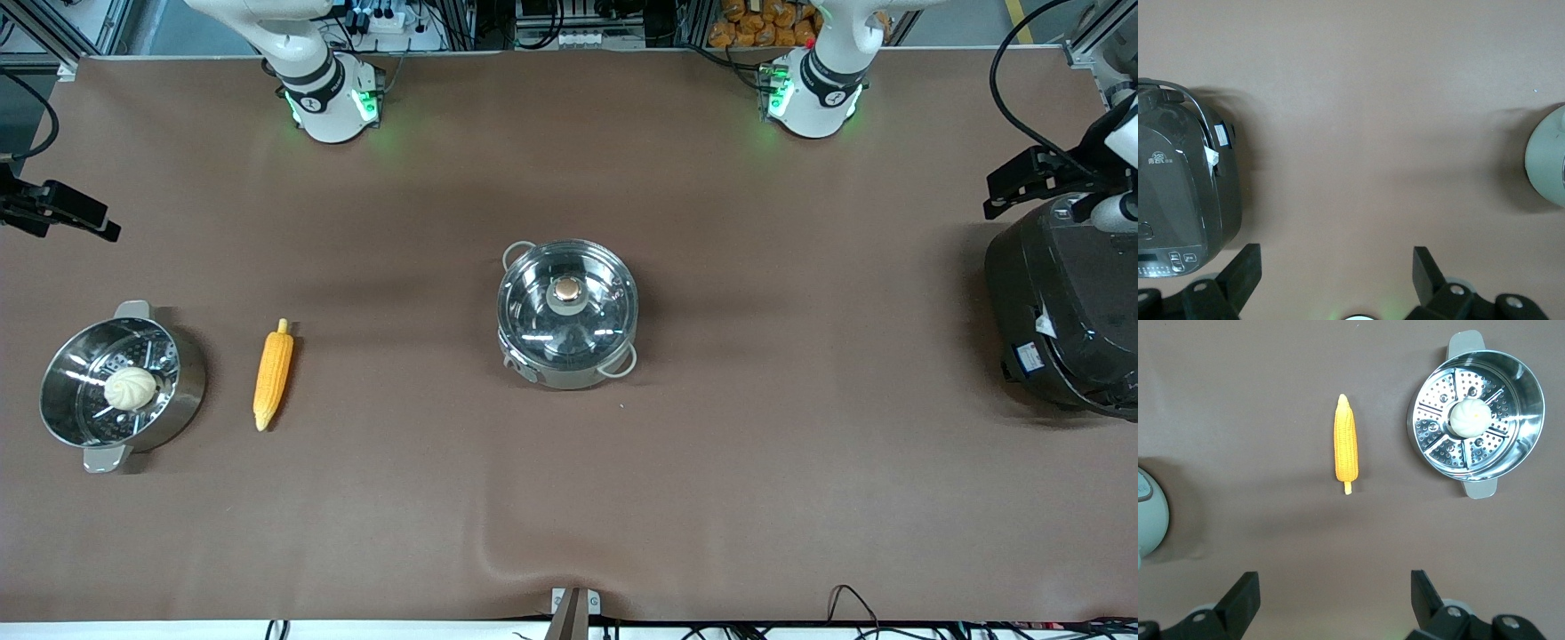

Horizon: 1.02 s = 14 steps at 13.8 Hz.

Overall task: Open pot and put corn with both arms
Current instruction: 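Move the left gripper toward the glass-lidded steel pot in the middle, then grasp the glass lid knob with the left gripper while the right gripper reaches the corn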

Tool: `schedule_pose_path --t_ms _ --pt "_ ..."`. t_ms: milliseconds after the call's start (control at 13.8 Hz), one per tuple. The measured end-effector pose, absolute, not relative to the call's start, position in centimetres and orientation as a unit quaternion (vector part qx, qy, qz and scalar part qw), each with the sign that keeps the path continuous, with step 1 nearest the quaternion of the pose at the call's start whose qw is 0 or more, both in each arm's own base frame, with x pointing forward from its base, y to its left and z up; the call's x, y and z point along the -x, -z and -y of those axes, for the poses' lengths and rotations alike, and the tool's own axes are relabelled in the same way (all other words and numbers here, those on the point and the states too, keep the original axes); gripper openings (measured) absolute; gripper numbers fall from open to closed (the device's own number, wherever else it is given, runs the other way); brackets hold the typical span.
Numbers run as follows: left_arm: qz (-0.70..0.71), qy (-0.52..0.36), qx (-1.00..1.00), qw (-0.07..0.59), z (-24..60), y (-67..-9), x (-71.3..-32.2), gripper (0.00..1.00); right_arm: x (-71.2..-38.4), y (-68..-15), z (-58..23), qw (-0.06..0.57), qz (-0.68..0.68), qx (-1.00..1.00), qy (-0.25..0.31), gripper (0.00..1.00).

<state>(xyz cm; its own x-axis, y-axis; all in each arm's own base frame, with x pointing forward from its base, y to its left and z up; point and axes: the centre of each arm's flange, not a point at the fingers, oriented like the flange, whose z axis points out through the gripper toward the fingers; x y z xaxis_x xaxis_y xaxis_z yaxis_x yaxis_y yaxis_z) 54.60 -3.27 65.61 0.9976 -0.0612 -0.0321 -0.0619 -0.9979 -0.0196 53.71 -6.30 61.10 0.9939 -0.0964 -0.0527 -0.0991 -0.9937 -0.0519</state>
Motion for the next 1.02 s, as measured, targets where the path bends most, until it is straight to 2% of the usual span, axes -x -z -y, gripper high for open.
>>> schedule_pose_path --t_ms 363,653,798,1016 --pt "-0.032 -0.025 0.999 0.008 3.4 -64.6 -55.2 1.00 -53.8 -61.1 6.0 0.027 -0.046 0.998 -0.023 1.00" --pt "-0.039 -0.047 0.998 -0.029 4.6 -61.6 -56.9 1.00 -53.8 -61.2 5.9 0.027 -0.046 0.998 -0.022 1.00" --pt "-0.020 -0.055 0.998 -0.031 8.9 -60.0 -57.9 1.00 -53.9 -61.0 5.8 0.027 -0.045 0.998 -0.024 1.00" --pt "0.063 -0.036 0.997 -0.032 20.1 -58.7 -58.3 1.00 -55.0 -58.9 5.7 0.026 -0.043 0.998 -0.042 1.00"
